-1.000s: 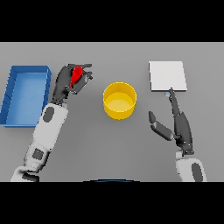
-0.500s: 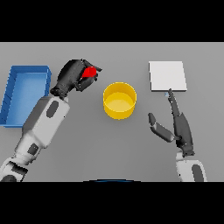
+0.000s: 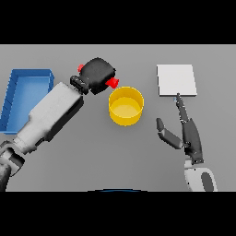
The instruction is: Pick up the red beaker and tilt it to pour out 1 green nut into yellow bowl. Pick up the yellow bowl and place it on the metallic measuring scale.
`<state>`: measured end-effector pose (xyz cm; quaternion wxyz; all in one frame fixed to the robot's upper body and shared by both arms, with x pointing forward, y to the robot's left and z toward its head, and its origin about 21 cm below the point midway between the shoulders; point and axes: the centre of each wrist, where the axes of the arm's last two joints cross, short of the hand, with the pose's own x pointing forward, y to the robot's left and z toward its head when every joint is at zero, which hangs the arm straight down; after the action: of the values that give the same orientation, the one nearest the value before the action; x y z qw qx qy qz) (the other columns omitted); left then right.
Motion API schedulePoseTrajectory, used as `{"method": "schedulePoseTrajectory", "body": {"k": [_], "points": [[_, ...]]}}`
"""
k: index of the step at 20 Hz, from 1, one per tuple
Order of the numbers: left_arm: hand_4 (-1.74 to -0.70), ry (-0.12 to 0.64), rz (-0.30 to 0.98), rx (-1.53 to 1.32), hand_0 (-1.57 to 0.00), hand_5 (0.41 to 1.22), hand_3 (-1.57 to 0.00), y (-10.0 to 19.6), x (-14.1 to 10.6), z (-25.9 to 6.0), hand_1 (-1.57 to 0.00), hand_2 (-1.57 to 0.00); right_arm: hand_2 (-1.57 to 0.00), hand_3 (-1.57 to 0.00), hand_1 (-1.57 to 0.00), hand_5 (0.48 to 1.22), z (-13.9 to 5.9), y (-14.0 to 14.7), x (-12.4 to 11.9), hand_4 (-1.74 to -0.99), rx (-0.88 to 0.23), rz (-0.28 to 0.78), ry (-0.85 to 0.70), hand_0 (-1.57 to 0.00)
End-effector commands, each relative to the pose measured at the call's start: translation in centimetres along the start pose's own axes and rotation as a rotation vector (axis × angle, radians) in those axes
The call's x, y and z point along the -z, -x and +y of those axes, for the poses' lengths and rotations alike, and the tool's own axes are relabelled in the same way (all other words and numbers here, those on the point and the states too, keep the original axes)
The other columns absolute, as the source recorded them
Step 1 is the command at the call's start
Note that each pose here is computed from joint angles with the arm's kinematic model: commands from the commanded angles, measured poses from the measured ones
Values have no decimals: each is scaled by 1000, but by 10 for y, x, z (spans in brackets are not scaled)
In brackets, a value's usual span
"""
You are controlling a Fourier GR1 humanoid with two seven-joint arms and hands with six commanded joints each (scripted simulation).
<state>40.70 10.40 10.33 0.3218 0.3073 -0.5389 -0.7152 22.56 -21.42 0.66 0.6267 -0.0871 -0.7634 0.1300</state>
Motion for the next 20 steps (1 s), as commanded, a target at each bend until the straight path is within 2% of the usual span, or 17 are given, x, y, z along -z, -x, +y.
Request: {"method": "schedulePoseTrajectory", "body": {"k": [1, 5, 10, 16, 20], "points": [[-1582, 30, -3, 61, -1570, 1212, -1570, -3, 4, 4, -1570, -1570, 1, 1, 1, 681, -1, -1, -1, -1063, 0, -10, -5, 1], [-1672, 122, -12, 274, -1571, 1217, -1571, -14, 18, 11, -1571, -1571, 1, 1, 1, 676, 0, 0, 3, -1065, 11, 13, -8, 1], [-1718, 192, -20, 507, -1571, 1220, -1571, -22, 29, 21, -1571, -1571, 1, 1, 1, 694, 2, -2, -2, -1063, 6, 7, -27, 1], [-1735, 176, -42, 645, -1571, 1221, -1571, -37, 36, 18, -1571, -1571, 1, 1, 1, 699, 5, -3, 0, -1063, 39, 3, -22, 1], [-1736, 152, -66, 772, -1571, 1221, -1571, -52, 40, 14, -1571, -1571, 1, 1, 1, 684, 8, 0, 0, -1065, 13, 12, -13, 1]]}}
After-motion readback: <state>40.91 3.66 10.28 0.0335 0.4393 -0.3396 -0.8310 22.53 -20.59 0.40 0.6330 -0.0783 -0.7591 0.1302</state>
